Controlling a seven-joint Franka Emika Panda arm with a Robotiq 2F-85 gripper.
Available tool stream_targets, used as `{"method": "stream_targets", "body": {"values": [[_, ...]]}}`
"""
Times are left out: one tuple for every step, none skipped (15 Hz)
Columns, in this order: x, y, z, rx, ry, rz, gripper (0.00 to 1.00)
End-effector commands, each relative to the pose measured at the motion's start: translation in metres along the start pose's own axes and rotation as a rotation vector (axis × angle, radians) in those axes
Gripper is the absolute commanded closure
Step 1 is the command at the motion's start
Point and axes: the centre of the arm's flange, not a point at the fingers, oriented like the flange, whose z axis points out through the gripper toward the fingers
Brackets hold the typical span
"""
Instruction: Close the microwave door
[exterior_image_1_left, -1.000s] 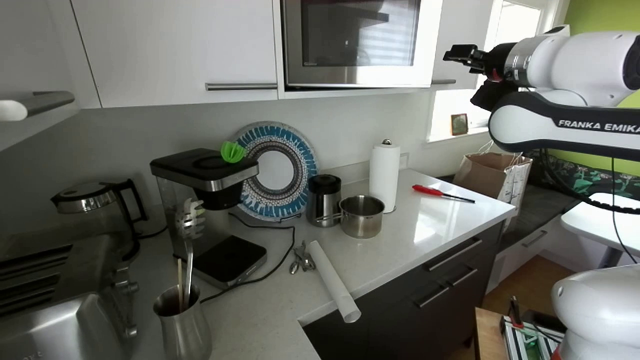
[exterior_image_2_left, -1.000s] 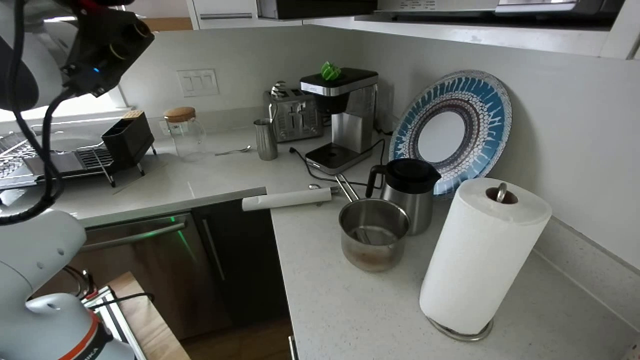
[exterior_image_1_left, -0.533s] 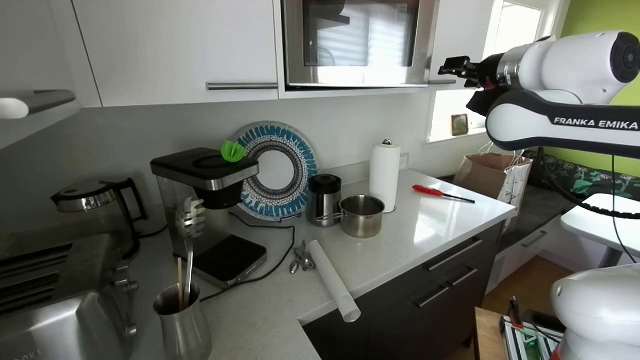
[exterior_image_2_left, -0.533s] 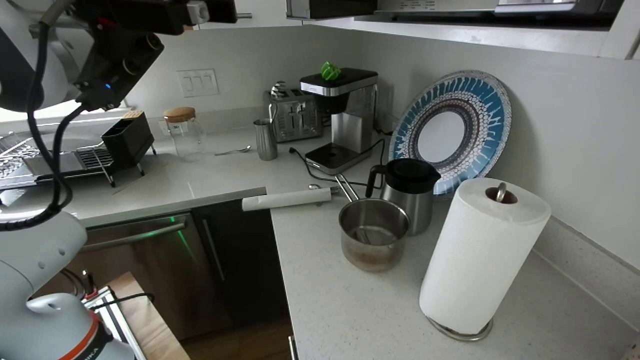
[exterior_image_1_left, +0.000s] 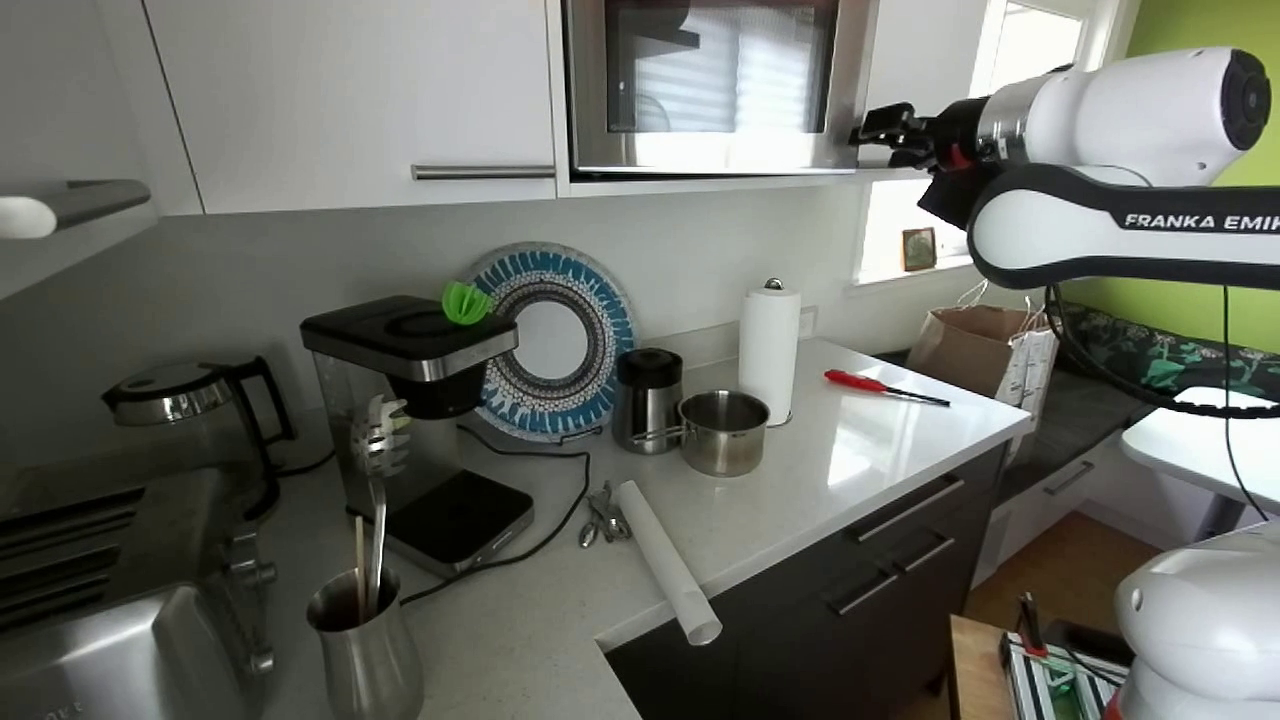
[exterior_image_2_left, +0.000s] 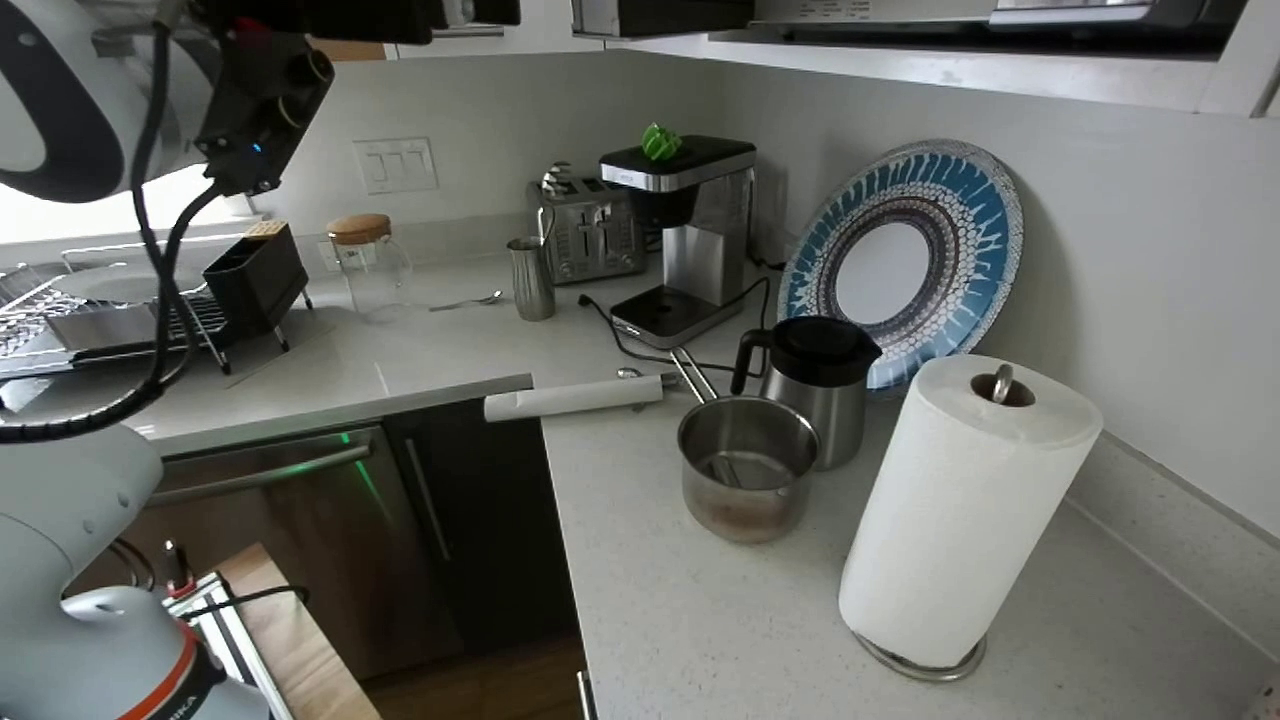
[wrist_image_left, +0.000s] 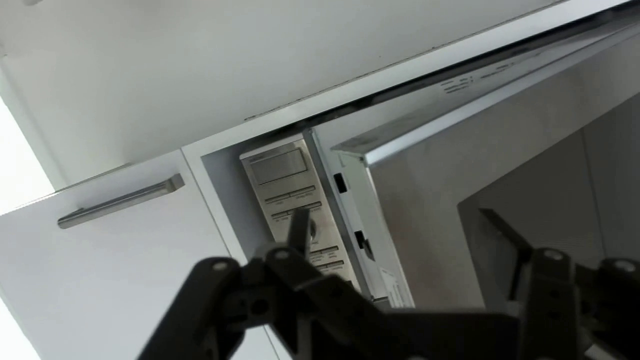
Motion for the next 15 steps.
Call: {"method": "stream_targets", "body": {"values": [[0.012, -0.013, 0.024, 0.020, 0.006, 0.005, 0.50], [0.012, -0.016, 0.025, 0.009, 0.013, 0.007, 0.56], [0.012, -0.020, 0.024, 0.010, 0.008, 0.006, 0.65], [0.008, -0.025, 0.019, 0.001, 0.018, 0.002, 0.72], [0.003, -0.027, 0.011, 0.001, 0.040, -0.008, 0.81], [-0.003, -0.030, 0.001, -0.005, 0.080, -0.009, 0.87], [-0.007, -0.034, -0.005, -0.011, 0.124, -0.008, 0.94], [-0.011, -0.037, -0.011, -0.030, 0.197, 0.000, 1.00], [-0.010, -0.040, -0.012, -0.042, 0.239, 0.009, 1.00], [-0.011, -0.042, -0.005, -0.067, 0.283, 0.013, 1.00], [-0.009, -0.042, 0.002, -0.092, 0.307, 0.013, 1.00], [-0.009, -0.039, 0.011, -0.096, 0.311, 0.006, 1.00], [-0.011, -0.039, 0.019, -0.123, 0.309, -0.001, 1.00], [-0.010, -0.037, 0.027, -0.140, 0.283, 0.001, 1.00], [-0.008, -0.033, 0.014, -0.107, 0.279, -0.018, 1.00]]}}
